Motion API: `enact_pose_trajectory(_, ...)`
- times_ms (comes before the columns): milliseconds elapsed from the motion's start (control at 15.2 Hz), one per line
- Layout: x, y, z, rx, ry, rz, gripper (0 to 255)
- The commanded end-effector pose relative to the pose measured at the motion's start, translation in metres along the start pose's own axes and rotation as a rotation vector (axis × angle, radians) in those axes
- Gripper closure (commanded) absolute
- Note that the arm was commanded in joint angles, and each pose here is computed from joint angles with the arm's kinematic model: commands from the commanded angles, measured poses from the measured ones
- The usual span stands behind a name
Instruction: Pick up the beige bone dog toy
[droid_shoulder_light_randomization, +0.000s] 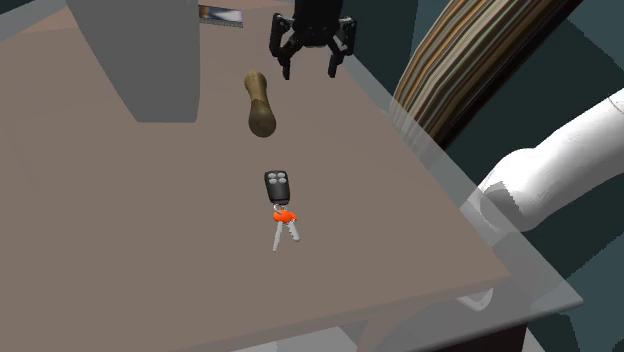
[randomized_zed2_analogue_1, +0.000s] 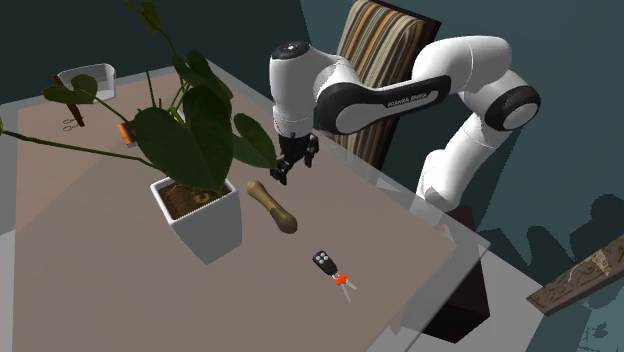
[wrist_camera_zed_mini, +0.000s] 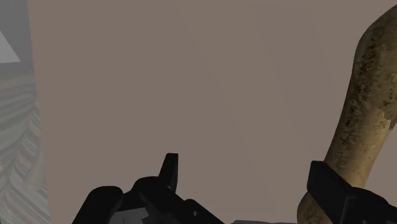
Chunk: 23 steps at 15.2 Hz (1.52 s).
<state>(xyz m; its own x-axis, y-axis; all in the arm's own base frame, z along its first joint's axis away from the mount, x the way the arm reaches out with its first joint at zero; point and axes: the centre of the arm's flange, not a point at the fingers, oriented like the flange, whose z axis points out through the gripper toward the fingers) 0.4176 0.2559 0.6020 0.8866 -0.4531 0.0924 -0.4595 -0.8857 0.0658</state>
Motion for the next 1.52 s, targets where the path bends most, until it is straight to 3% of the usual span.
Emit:
enact_pose_trajectory(0, -0.003, -0.027, 0.003, -0.005, -0.008, 0.032, 0)
enact_pose_trajectory(330, 0.004, -0.095, 0.004, -0.021, -0.024, 0.104, 0)
enact_pose_trajectory(990, 0.001, -0.102, 0.044, -0.022, -0.025, 0.109, 0)
enact_pose_trajectory(1056, 0.001, -0.102, 0.045, -0.022, -0.025, 0.109, 255)
enact_pose_trajectory(1452, 0.002, -0.103, 0.045, -0.022, -0.025, 0.109, 255)
